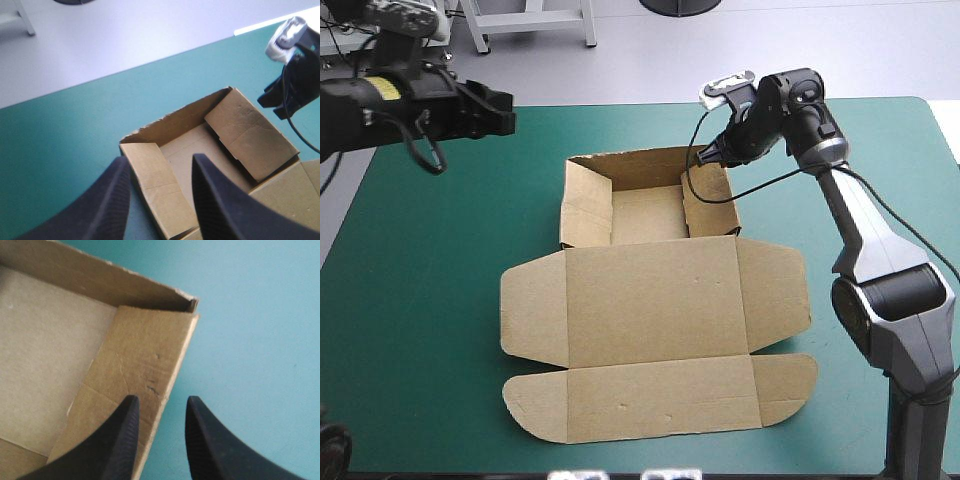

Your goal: Fold the box

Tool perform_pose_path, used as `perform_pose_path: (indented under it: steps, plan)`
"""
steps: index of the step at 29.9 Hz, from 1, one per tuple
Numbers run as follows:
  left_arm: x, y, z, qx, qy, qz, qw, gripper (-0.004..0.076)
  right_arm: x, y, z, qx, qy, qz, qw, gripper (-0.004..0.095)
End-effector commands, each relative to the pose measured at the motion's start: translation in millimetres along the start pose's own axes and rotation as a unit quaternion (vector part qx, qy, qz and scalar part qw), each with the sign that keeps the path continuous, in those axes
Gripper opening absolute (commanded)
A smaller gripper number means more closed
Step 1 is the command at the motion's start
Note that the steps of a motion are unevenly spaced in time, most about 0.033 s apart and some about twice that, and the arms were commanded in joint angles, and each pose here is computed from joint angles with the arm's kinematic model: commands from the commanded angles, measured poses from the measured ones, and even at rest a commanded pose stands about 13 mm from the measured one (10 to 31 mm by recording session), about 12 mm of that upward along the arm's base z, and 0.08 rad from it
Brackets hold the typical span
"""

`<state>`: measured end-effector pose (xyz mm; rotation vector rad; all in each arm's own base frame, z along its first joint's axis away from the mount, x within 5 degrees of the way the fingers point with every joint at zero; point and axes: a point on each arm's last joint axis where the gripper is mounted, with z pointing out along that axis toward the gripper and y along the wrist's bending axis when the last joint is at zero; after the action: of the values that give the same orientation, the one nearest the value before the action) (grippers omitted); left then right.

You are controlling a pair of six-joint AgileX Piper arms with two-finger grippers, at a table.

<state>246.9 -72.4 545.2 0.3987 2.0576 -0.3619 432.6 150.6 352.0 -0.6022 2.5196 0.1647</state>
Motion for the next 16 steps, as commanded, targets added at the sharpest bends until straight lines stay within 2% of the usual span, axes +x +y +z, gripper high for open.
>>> perform_pose_path:
  steps: [1,5,16]
  plan:
    - [7,-10,-55,-0.022,-0.034,0.015,0.999,0.0287,6,-3,-22,0.011,-0.005,-0.006,1.0,0.0306]
    - [24,-13,-77,-0.041,-0.033,0.021,0.998,0.0287,10,-4,-10,0.008,0.014,-0.011,1.0,0.0306]
    - [96,-12,-111,-0.11,0.012,0.035,0.993,0.0287,12,2,17,-0.037,0.033,0.002,0.999,0.0304]
